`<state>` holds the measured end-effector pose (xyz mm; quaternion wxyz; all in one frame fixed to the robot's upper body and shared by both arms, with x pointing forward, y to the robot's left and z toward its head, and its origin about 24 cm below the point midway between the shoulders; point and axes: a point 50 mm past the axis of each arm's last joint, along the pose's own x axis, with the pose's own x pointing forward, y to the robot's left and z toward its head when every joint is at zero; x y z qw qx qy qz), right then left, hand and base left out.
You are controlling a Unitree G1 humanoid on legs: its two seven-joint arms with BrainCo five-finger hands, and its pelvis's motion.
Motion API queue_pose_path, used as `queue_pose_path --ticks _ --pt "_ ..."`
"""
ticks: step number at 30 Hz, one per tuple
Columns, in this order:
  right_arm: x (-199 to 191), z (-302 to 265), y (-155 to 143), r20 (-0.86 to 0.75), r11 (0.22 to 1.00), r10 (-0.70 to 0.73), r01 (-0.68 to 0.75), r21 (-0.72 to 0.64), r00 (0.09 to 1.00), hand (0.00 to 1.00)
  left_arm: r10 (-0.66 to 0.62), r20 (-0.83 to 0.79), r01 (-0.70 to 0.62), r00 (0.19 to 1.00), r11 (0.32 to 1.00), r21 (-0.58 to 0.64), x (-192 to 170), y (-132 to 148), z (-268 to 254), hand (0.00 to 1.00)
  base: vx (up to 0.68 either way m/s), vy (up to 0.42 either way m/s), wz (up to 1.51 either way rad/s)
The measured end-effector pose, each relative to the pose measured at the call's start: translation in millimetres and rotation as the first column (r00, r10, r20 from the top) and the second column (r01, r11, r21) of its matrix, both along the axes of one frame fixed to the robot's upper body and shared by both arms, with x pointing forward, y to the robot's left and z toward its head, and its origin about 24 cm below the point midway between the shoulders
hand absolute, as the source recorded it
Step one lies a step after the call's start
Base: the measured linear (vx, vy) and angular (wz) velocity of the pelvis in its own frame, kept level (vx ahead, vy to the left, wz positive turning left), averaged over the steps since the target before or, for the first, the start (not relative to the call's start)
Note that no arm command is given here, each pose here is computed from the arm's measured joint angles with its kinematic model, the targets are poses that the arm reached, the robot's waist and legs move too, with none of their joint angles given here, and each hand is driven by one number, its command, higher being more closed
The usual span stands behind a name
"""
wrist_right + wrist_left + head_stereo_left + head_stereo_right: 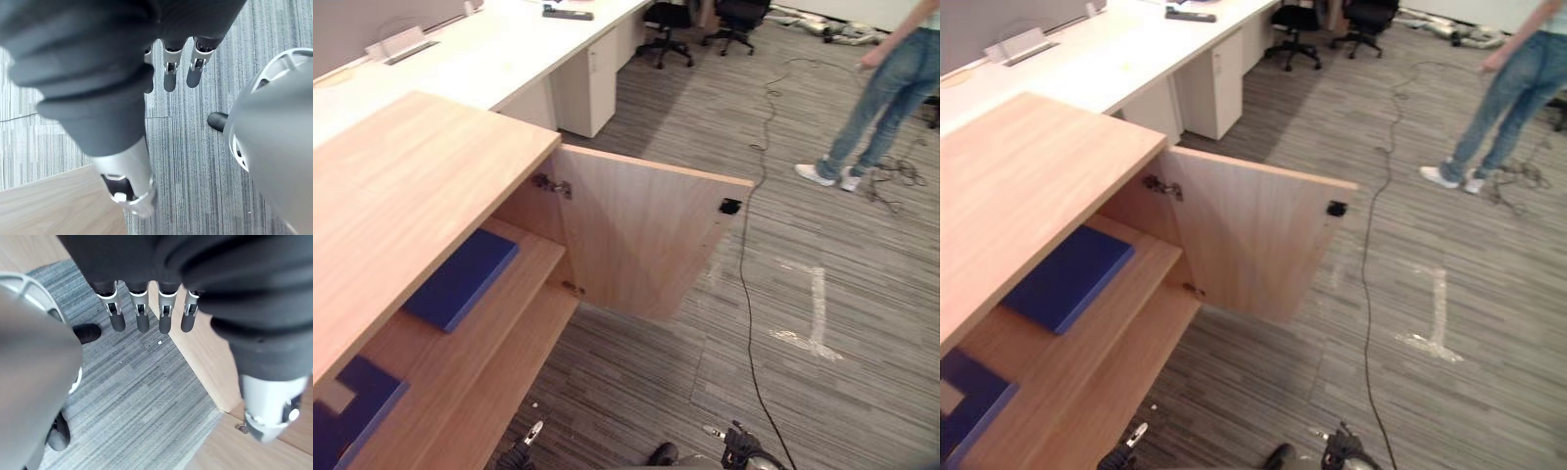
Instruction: Walk over to the cabinet, pick up the folder, carry it to the office cabinet, place the folder inside the office cabinet, then close the office cabinet door
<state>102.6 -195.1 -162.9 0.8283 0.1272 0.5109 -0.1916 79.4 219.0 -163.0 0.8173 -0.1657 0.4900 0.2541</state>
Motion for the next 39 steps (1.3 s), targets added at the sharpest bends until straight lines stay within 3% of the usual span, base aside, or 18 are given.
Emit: queue_pose_path --ticks 5,10,15,21,26,28,35,39 --pt "10 5 1 0.042 0.998 0.068 -0.068 -0.016 0.997 0.0 0.056 0.039 -0.056 0.998 0.998 -0.019 2 -5 2 0.0 -0.05 -0.02 -0.05" --pt "79 48 -11 0.322 0.979 0.185 -0.145 -0.144 0.929 0.0 0.034 0.045 -0.033 0.998 0.999 -0.014 4 -5 2 0.0 0.0 0.0 0.0" --pt "168 142 -60 0.609 0.924 0.287 -0.047 -0.379 0.739 0.0 0.008 0.036 -0.009 0.999 0.999 0.031 0 9 5 0.0 0.0 0.009 0.05" --pt "223 234 -103 0.739 0.864 0.314 0.143 -0.483 0.596 0.0 -0.01 0.021 0.009 1.0 1.0 0.029 -7 10 4 0.0 0.01 0.019 0.3" --pt "234 242 -133 0.712 0.871 0.217 0.197 -0.45 0.668 0.0 -0.01 0.008 0.01 1.0 1.0 0.021 -13 13 3 0.0 -0.01 0.006 0.39" --pt "238 254 -147 0.707 0.872 0.178 0.224 -0.436 0.685 0.0 -0.032 -0.001 0.032 0.999 0.999 -0.012 -16 0 0 0.0 -0.06 0.074 0.24" --pt "239 261 -156 0.701 0.884 0.127 0.241 -0.401 0.701 0.0 -0.061 -0.016 0.061 0.998 0.998 0.021 -22 15 2 0.0 0.01 0.055 0.24" --pt "249 273 -148 0.699 0.878 0.201 0.19 -0.439 0.686 0.0 -0.081 -0.018 0.081 0.997 0.997 0.006 -23 9 1 0.0 -0.01 -0.001 0.0"
